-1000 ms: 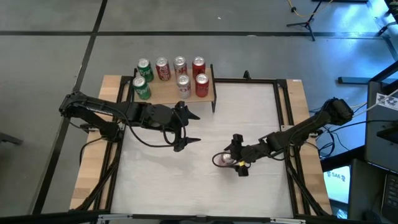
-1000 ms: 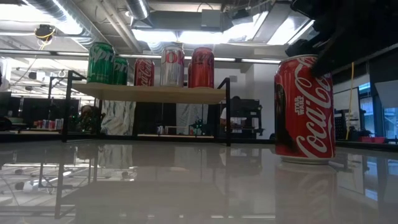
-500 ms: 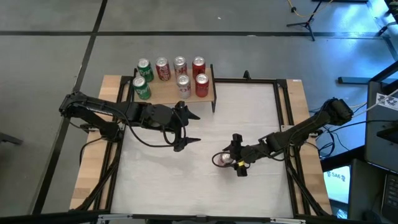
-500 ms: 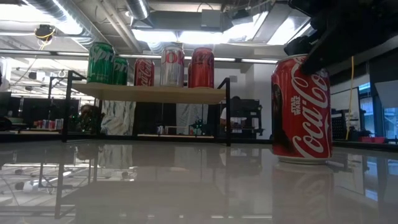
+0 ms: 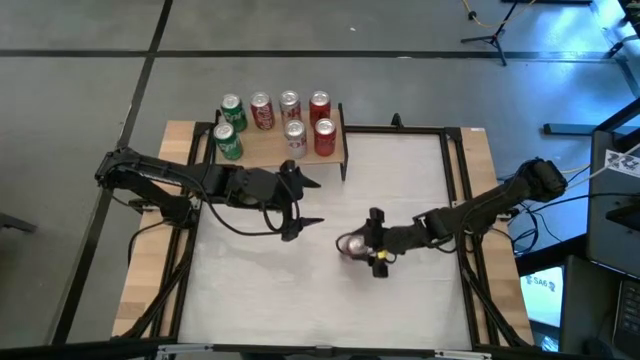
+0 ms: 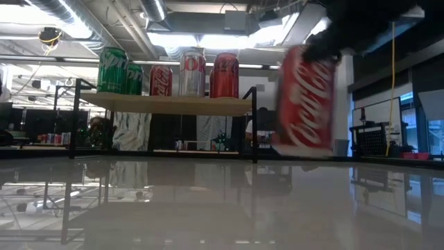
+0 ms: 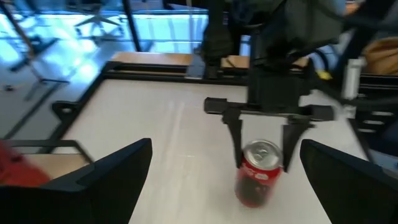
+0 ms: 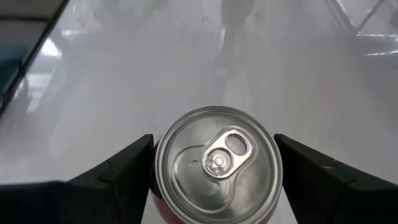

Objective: Place canned beverage on shelf
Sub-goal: Put the red white soda can on the shelf aligned with the other red white soda can

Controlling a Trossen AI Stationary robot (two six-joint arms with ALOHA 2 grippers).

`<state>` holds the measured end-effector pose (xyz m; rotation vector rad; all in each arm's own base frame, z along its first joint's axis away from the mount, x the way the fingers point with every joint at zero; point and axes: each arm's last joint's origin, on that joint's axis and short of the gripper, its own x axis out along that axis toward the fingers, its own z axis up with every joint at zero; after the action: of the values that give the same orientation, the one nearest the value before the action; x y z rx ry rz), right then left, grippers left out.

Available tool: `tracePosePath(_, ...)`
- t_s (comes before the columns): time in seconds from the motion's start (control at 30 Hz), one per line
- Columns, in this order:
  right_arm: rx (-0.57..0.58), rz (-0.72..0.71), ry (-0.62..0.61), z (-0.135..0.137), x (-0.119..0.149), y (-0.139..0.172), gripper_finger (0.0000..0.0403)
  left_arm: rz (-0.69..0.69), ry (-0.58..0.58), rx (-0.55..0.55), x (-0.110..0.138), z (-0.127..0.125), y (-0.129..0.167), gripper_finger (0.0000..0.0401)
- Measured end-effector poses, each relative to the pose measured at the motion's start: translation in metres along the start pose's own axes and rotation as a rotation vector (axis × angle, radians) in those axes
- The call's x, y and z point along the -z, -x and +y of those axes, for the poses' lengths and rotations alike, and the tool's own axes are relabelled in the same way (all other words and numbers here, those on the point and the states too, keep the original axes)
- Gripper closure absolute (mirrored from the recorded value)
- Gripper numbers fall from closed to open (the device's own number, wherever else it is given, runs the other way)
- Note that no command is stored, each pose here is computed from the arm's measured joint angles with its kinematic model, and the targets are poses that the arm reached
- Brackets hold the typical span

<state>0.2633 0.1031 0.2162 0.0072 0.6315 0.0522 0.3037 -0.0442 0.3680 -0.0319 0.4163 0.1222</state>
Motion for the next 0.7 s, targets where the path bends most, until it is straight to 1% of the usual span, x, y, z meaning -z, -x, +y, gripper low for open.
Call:
tracePosePath(0.13, 0.033, -0.061, -0.05, -0.013, -0.023, 0.001, 0.0117, -0.001, -0.016, -0.078, 0.001, -0.001, 0.001, 0.0002)
tracePosePath(0.3, 0.089, -0.139, -0.11, -0.032, -0.051, 0.005, 0.0112, 0.03, -0.022, -0.168, 0.007, -0.008, 0.004, 0.0002)
tracePosePath(0.4, 0.117, -0.181, -0.141, -0.043, -0.066, 0.008, 0.0113, 0.057, -0.001, -0.22, 0.013, -0.014, 0.008, 0.0002)
tracePosePath(0.57, 0.154, -0.227, -0.177, -0.058, -0.081, 0.013, 0.0114, 0.086, 0.073, -0.301, 0.023, -0.027, 0.016, 0.0002)
tracePosePath(0.7, 0.175, -0.247, -0.194, -0.066, -0.088, 0.015, 0.0114, 0.077, 0.119, -0.373, 0.042, -0.039, 0.014, 0.0002)
